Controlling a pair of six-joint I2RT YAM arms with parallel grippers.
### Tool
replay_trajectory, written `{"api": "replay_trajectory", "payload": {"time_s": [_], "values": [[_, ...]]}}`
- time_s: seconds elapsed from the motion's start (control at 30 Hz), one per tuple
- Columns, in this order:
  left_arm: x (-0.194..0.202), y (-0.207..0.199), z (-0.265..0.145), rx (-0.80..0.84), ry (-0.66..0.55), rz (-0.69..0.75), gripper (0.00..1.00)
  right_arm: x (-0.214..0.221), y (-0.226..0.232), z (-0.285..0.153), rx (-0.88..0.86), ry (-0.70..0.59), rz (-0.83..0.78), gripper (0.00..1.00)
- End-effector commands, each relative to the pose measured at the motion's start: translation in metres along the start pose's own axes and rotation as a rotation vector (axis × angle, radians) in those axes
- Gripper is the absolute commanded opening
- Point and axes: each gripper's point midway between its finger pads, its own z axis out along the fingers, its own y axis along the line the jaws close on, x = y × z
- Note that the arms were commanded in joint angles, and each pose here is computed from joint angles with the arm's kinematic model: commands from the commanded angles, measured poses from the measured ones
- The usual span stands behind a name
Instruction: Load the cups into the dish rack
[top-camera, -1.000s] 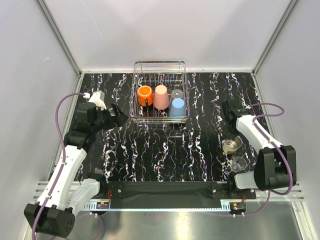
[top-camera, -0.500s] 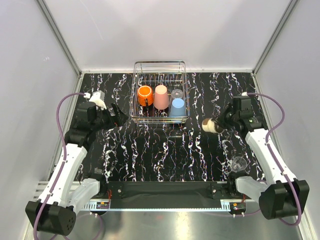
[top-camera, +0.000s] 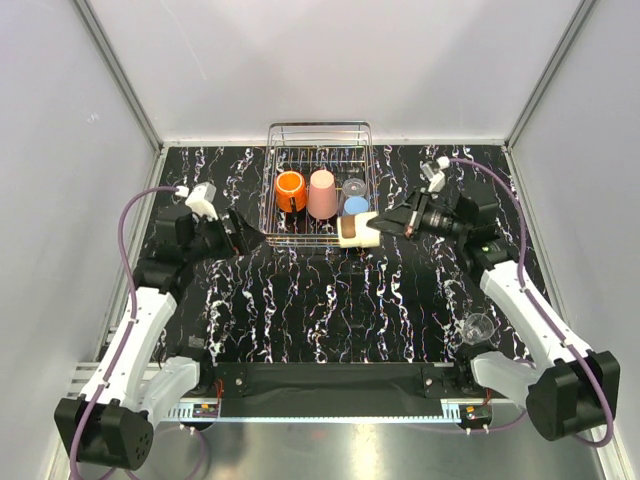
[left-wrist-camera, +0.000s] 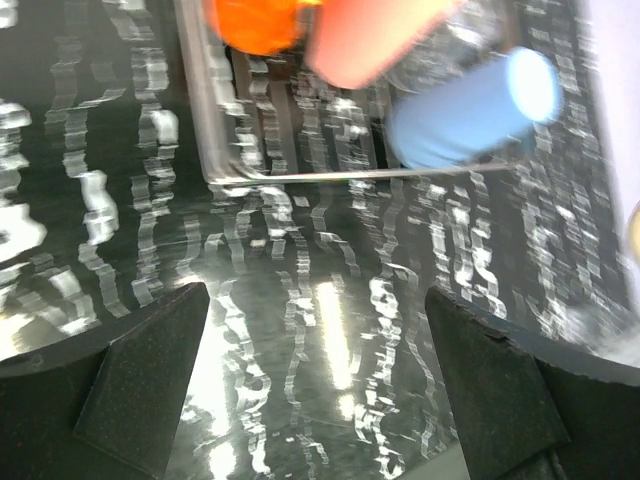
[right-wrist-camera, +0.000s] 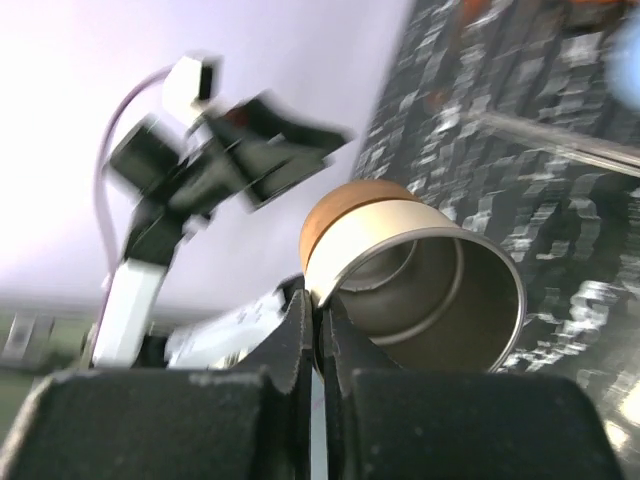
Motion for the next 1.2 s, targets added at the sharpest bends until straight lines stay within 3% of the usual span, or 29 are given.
{"api": "replay_trajectory", "payload": {"time_s": [0.0, 0.13, 0.2, 0.23, 0.57, 0.87, 1.17], "values": [[-0.01, -0.048, -0.008, 0.269, -0.044, 0.029, 0.97, 0.017, 0.06, 0.002, -0.231, 0.106, -0.129, 0.0], [-0.014, -0.105, -0.039, 0.613, -0.082, 0.07, 0.99, 0.027, 0.069, 0.011, -0.275, 0.149, -0.131, 0.0], [-0.007, -0.12, -0.053, 0.724, -0.068, 0.053, 0.99, 0.031, 0.071, 0.013, -0.289, 0.162, -0.131, 0.0], [-0.013, -0.13, -0.065, 0.775, -0.118, 0.1, 0.99, 0.032, 0.073, 0.014, -0.299, 0.164, -0.132, 0.0], [0.011, -0.192, -0.11, 1.003, -0.132, 0.272, 0.99, 0.055, 0.104, 0.013, -0.393, 0.204, -0.172, 0.0], [0.01, -0.21, -0.106, 0.964, -0.141, 0.271, 0.99, 0.078, 0.138, 0.008, -0.477, 0.245, -0.227, 0.0], [0.001, -0.204, -0.109, 0.87, -0.196, 0.318, 0.99, 0.08, 0.142, 0.002, -0.427, 0.236, -0.265, 0.0]]}}
